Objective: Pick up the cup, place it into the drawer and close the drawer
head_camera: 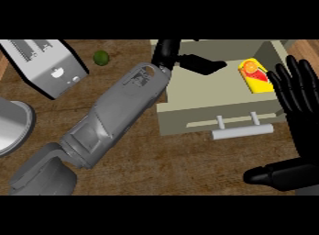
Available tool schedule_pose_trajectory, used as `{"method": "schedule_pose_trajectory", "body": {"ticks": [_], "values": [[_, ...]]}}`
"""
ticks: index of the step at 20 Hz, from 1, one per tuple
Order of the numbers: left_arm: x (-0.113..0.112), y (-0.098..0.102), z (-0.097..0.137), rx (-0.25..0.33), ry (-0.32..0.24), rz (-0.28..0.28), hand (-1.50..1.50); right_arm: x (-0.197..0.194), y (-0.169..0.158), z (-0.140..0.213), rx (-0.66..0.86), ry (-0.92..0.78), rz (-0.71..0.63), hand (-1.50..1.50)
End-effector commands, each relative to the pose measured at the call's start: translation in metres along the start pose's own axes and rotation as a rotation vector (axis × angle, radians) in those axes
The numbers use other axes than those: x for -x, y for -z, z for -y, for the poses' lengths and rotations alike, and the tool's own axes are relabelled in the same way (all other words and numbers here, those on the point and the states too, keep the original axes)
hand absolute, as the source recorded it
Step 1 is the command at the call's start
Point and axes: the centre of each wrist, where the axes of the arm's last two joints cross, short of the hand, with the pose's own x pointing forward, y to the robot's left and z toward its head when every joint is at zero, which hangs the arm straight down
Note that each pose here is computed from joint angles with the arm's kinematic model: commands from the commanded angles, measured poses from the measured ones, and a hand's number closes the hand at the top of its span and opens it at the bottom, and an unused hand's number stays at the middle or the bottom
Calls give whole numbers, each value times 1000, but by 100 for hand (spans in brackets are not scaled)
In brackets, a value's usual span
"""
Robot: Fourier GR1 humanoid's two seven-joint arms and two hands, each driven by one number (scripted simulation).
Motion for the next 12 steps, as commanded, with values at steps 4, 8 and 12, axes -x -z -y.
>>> {"method": "schedule_pose_trajectory", "body": {"ticks": [4,8,12], "values": [[-14,-1,8,12,-128,23,-150,-8,-1,3,-4,40,29,-150],[-7,-2,4,-2,-197,105,-150,-5,5,-1,3,80,1,-150],[-23,-1,8,6,-308,146,-150,0,-4,13,1,89,-2,-150]]}}
